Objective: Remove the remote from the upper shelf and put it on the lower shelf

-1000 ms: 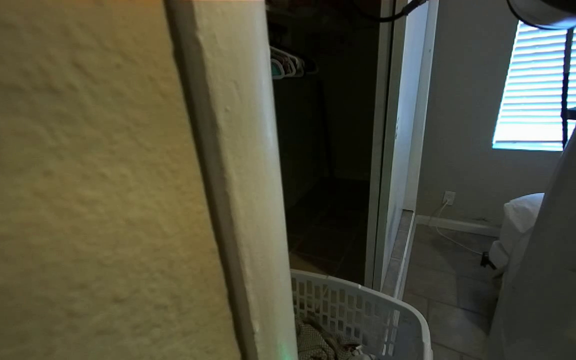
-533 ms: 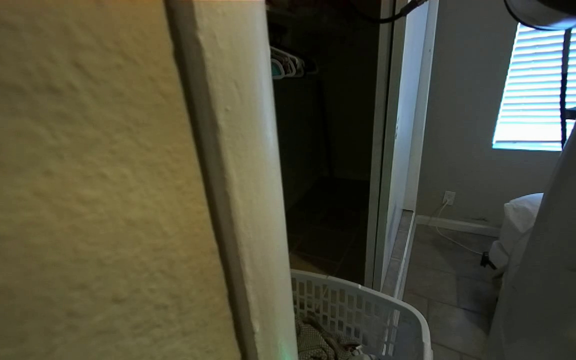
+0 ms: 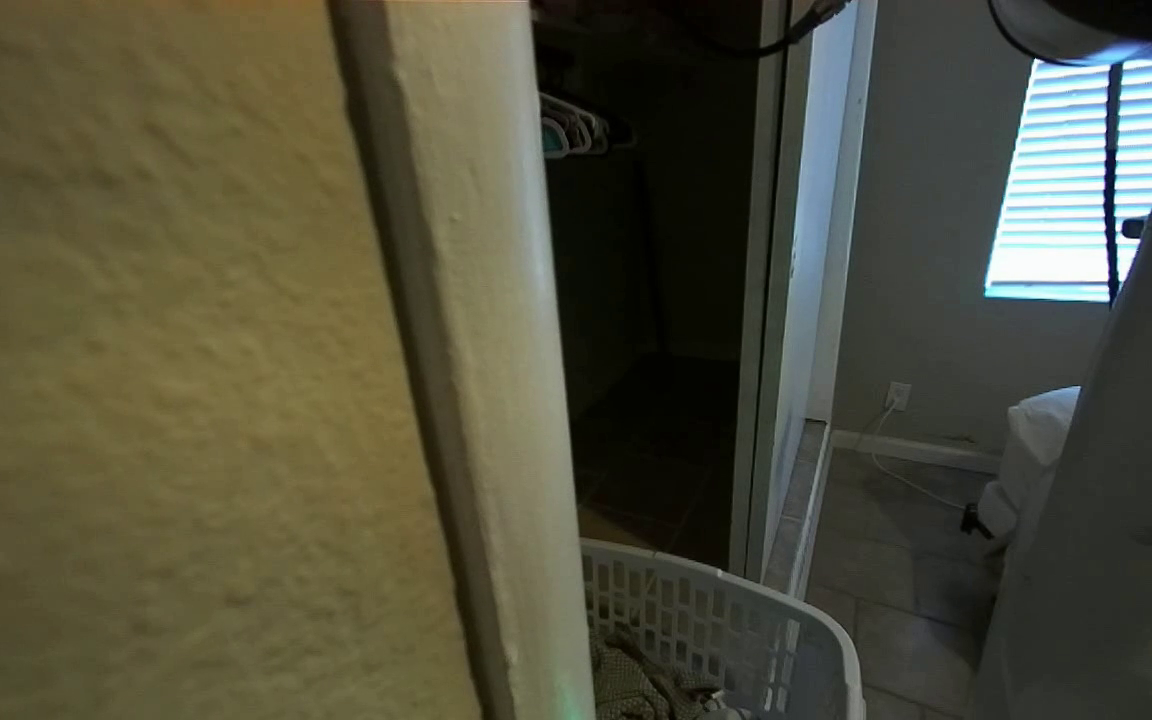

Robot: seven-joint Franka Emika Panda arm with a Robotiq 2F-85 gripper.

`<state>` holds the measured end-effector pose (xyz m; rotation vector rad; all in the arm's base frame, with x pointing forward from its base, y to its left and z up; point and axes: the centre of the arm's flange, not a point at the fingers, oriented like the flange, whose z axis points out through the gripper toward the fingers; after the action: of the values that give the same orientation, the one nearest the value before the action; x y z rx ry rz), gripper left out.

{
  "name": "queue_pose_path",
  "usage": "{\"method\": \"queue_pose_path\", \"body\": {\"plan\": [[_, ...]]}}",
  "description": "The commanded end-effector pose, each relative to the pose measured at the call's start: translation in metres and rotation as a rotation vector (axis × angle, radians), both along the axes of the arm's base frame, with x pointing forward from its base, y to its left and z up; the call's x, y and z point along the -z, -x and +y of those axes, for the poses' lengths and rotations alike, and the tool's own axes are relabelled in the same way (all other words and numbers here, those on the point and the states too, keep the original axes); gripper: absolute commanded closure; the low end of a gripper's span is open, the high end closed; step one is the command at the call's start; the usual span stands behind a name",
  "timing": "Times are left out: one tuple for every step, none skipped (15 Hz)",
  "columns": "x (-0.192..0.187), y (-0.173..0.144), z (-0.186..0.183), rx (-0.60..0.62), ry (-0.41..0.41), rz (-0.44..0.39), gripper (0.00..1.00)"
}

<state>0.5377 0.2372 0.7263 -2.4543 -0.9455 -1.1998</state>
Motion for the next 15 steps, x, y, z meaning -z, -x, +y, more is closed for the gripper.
{"method": "queue_pose_path", "body": {"plan": [[0.0038,-0.0102,0.0083,0.038,-0.005,-0.036,0.00],[0.0046,-0.0108,0.0086,0.044,-0.005,-0.040,0.00],[0.0051,-0.0111,0.0088,0.051,-0.005,-0.040,0.00],[0.0053,-0.0107,0.0089,0.057,-0.006,-0.041,0.00],[0.0054,-0.0105,0.0091,0.064,-0.010,-0.041,0.00],[0.0054,-0.0102,0.0096,0.072,-0.010,-0.042,0.01],[0.0058,-0.0100,0.0100,0.077,-0.009,-0.044,0.24],[0.0070,-0.0097,0.0106,0.083,-0.004,-0.046,0.26],[0.0071,-0.0095,0.0109,0.087,-0.002,-0.048,0.29],[0.0071,-0.0100,0.0107,0.089,0.001,-0.056,0.35],[0.0081,-0.0117,0.0103,0.092,0.000,-0.061,0.44],[0.0096,-0.0136,0.0099,0.095,0.001,-0.064,0.50],[0.0109,-0.0154,0.0093,0.097,0.002,-0.065,0.57],[0.0124,-0.0167,0.0094,0.098,0.002,-0.064,0.65],[0.0120,-0.0168,0.0101,0.098,0.001,-0.067,0.68]]}}
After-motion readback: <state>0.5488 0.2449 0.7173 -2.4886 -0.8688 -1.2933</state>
